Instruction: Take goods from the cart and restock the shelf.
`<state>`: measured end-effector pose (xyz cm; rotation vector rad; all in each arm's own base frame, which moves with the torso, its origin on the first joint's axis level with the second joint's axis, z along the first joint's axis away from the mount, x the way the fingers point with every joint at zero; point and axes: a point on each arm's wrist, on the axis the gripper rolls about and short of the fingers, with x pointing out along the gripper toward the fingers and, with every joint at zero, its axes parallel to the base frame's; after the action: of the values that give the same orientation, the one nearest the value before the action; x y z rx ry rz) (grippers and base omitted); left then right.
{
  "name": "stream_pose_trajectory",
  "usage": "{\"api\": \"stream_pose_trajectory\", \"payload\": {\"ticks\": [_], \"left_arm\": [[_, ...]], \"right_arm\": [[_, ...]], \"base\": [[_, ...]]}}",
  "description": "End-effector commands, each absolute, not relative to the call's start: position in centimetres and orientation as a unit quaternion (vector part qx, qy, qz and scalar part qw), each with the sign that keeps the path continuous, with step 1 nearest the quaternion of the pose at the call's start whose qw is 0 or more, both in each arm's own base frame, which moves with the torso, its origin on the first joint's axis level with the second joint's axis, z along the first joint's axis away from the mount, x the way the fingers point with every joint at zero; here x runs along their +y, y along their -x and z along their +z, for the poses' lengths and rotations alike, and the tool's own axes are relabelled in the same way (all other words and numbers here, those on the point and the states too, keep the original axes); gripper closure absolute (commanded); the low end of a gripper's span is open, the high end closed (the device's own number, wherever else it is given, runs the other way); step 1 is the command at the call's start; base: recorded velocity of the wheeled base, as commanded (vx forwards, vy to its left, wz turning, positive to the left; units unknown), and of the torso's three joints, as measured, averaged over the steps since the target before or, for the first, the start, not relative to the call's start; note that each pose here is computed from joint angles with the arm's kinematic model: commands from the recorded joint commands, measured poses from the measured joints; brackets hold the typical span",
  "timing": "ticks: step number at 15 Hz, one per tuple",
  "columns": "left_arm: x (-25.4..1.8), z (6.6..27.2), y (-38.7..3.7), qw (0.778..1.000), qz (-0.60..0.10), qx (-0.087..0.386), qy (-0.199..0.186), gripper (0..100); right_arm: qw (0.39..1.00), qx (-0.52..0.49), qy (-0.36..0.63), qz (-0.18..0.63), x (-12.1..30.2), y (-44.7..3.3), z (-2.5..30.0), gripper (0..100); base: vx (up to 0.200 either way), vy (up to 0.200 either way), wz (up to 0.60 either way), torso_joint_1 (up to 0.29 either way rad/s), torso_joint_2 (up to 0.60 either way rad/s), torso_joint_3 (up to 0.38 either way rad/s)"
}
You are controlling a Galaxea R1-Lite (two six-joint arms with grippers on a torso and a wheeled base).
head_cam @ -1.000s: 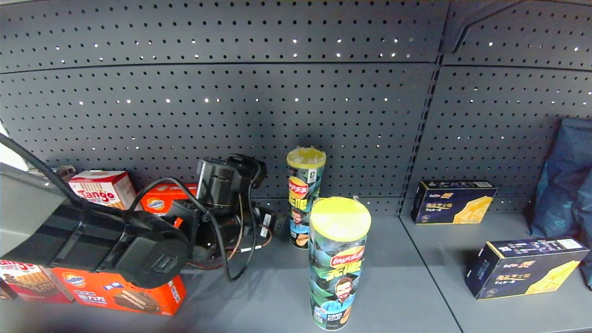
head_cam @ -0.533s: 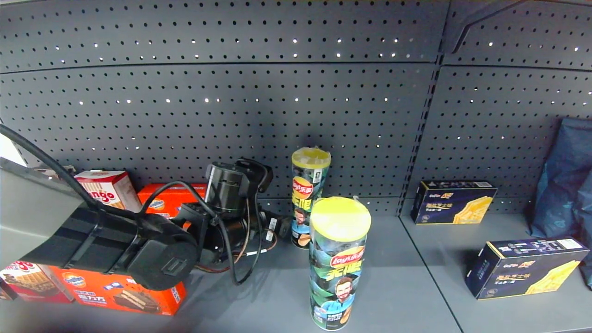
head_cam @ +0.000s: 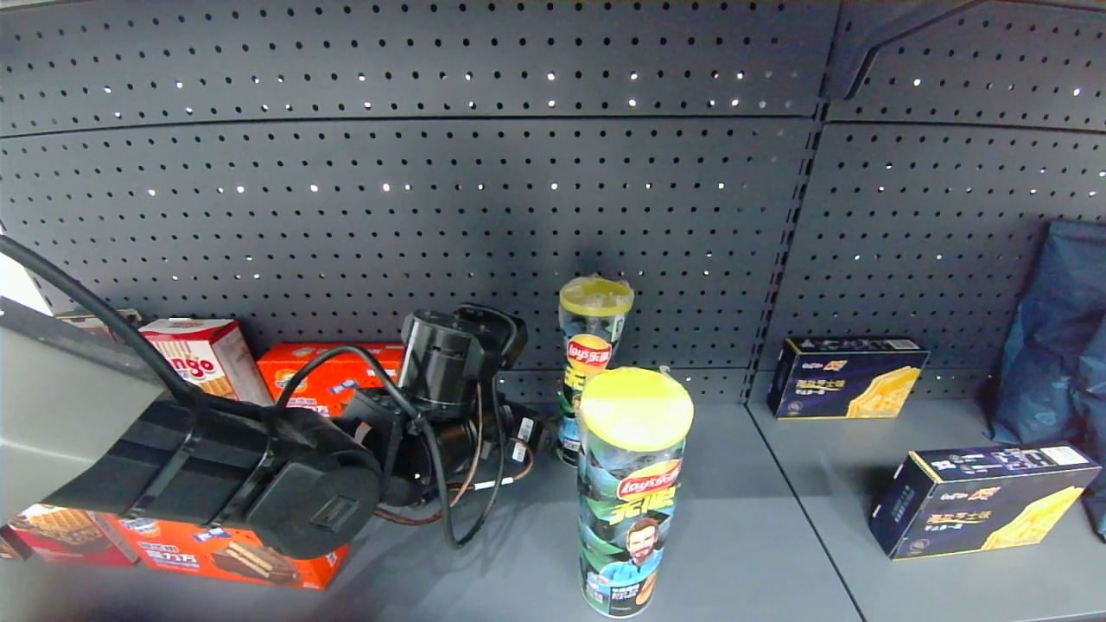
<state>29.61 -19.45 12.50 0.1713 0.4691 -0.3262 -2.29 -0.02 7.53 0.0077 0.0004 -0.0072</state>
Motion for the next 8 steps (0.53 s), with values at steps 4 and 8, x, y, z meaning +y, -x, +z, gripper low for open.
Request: {"api": "stream_pose_trajectory", "payload": {"ticks": [4,8], "left_arm": [[-20.23,12.54,-29.05,0.954,-0.172,0.231,-0.08,0],[-20.21,12.52,-28.85,0.954,-0.172,0.232,-0.082,0]], "right_arm": [[1.0,0.001,-0.004,-0.005,-0.03,2.28,7.53,0],[1.0,0.001,-0.004,-0.003,-0.02,2.28,7.53,0]], "base": [[0.0,0.0,0.0,0.0,0.0,0.0],[0.0,0.0,0.0,0.0,0.0,0.0]]}}
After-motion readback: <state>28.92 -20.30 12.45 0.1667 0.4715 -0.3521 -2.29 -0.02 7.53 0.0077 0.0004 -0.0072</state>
